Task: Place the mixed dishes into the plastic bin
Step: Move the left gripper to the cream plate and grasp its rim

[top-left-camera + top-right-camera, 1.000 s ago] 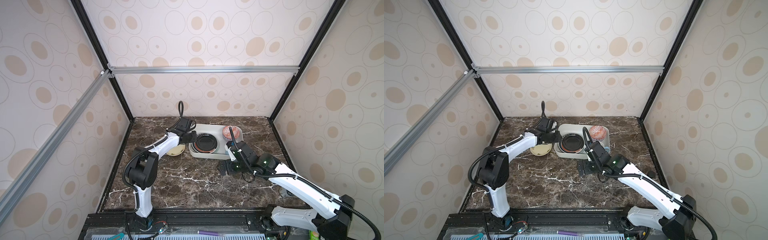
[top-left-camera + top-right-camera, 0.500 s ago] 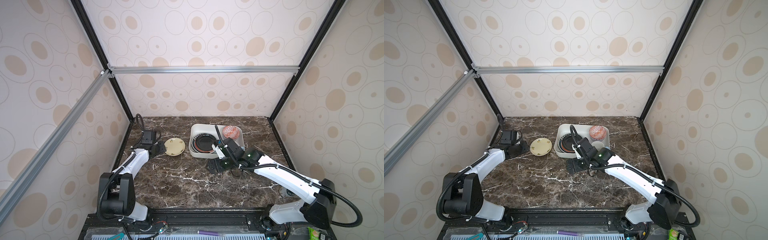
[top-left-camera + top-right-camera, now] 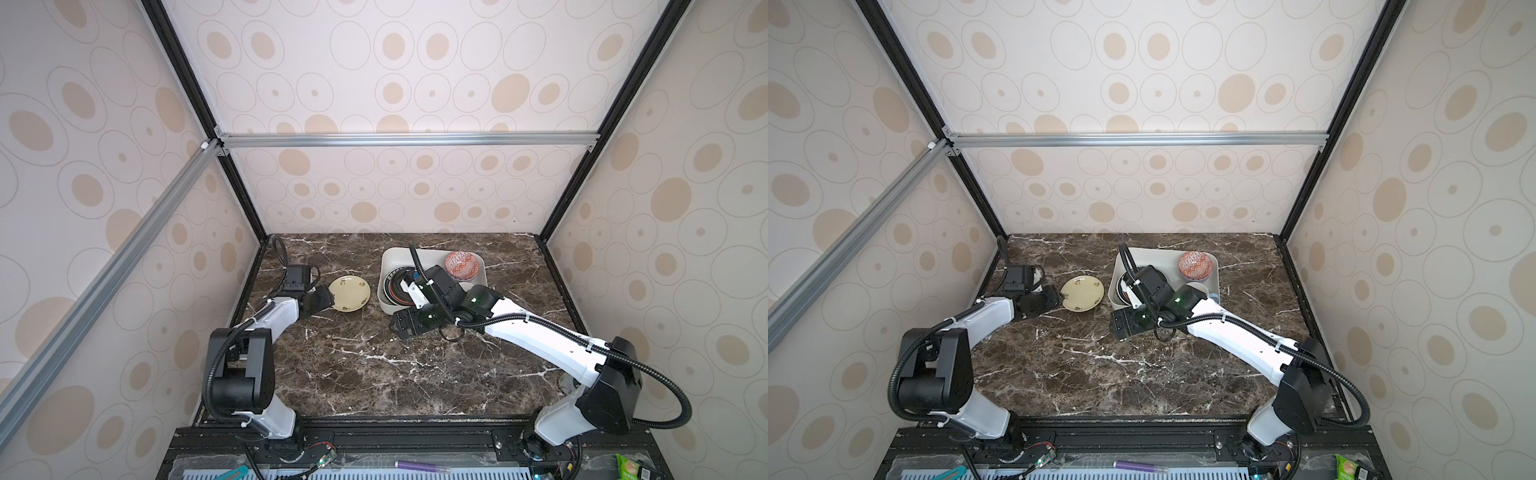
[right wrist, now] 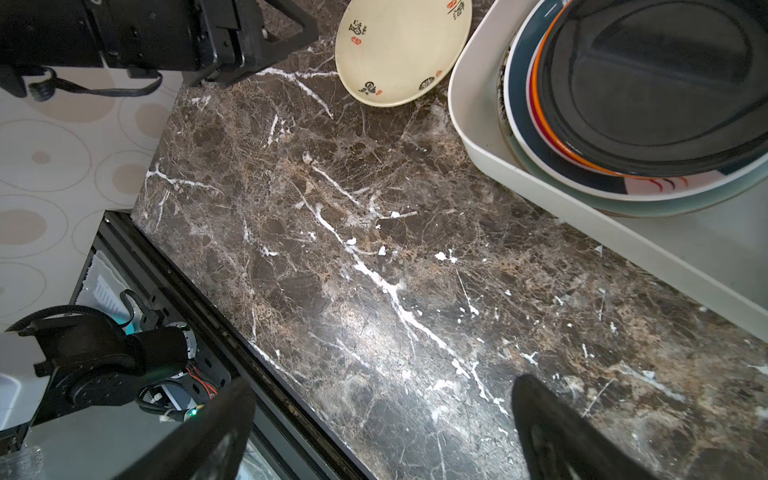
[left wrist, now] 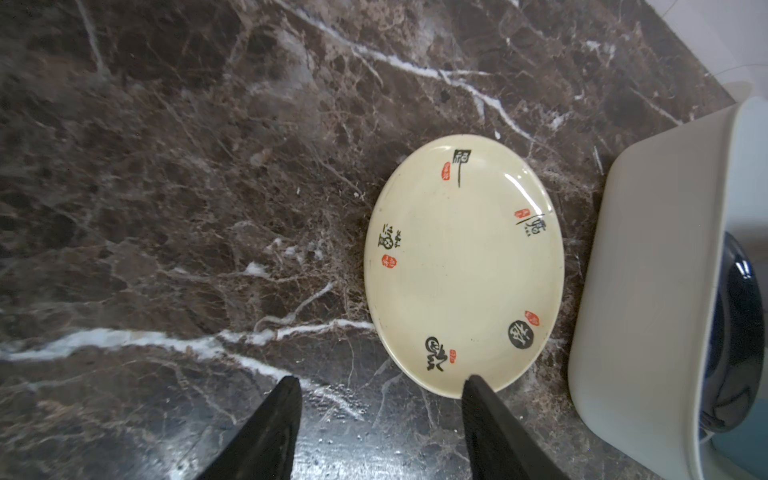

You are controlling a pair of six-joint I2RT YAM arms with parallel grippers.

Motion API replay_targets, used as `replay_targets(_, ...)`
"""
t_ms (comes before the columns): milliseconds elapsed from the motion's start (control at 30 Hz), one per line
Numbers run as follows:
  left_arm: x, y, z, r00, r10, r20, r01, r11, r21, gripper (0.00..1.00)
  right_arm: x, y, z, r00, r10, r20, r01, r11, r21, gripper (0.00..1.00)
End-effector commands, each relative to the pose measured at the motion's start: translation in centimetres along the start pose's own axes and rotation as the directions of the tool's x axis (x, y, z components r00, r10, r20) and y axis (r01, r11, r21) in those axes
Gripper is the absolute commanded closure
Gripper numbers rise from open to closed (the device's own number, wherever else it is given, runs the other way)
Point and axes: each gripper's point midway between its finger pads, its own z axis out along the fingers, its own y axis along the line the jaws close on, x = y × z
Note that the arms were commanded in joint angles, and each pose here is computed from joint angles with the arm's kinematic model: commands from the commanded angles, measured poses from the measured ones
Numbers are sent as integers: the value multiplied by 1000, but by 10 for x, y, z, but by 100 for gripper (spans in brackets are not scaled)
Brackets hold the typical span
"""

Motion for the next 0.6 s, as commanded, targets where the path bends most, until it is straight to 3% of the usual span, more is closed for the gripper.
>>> replay_targets(0,-12,-5,6,999,-18,28,18,999,28,39,-3,0,0,1000,-15,0,15,1000,11,0)
replay_targets(433,-6,-4,41,998,-58,-10,59,997,54,47,4,-16,2,1000,-20,-15,21,996,87,0)
replay_targets(567,-6,-4,49,998,-57,-23,58,997,52,53,6,-21,4,1000,-17,-16,19,994,104,0)
